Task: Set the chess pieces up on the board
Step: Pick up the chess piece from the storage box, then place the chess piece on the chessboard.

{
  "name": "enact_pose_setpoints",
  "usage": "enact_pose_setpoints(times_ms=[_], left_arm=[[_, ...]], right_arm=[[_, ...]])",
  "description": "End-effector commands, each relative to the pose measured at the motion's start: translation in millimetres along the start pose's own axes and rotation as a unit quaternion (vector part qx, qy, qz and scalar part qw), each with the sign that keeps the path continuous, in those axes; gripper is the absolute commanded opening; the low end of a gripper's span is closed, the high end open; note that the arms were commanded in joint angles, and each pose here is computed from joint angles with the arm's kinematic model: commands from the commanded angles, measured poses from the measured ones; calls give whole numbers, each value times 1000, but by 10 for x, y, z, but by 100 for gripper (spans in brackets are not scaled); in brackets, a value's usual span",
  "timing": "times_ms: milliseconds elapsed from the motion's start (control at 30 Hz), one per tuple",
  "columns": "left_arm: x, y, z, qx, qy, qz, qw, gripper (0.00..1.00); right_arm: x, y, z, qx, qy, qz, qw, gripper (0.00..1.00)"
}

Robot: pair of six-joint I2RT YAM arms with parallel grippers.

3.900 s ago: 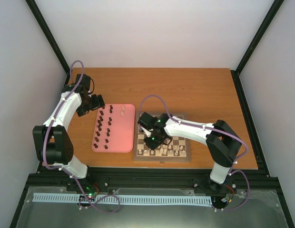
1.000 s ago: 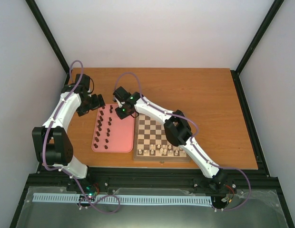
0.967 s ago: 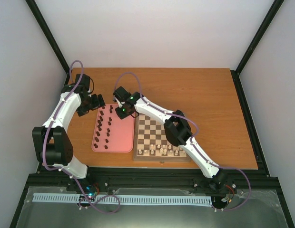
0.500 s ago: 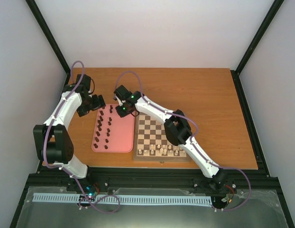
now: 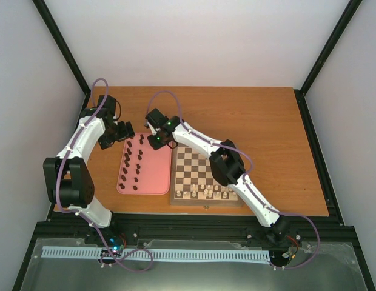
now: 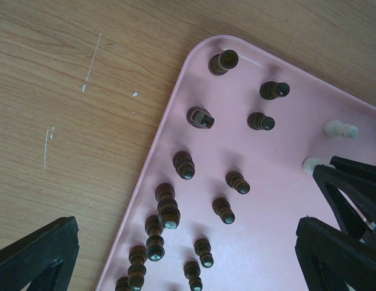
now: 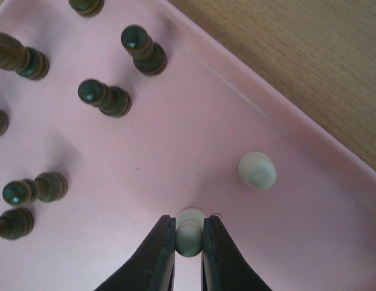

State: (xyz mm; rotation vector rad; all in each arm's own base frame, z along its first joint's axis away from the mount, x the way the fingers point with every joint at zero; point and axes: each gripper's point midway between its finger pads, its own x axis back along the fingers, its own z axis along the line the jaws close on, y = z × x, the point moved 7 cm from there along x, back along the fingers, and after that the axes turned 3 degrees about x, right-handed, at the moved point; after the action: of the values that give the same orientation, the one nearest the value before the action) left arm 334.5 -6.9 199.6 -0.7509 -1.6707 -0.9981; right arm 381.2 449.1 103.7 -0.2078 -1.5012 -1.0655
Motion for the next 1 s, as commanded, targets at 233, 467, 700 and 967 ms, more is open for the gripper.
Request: enact_pose_setpoints(times_ms=[233,467,700,967], left_arm=[[113,69,-48,-5,-11,-22,1000,100],[135,60,-38,-5,-10,-25,1000,100],[145,79,-36,-4,-8,-29,1000,100],[189,80,-19,-6,-2,-37,999,100]], right_arm=[[1101,17,234,42,9,-38,998,9],[1555,-762,361,37,12,14,999,9],[1698,-1478,388,26,5,64,998,9],[1660,-1850,550,27,15,96,995,9]])
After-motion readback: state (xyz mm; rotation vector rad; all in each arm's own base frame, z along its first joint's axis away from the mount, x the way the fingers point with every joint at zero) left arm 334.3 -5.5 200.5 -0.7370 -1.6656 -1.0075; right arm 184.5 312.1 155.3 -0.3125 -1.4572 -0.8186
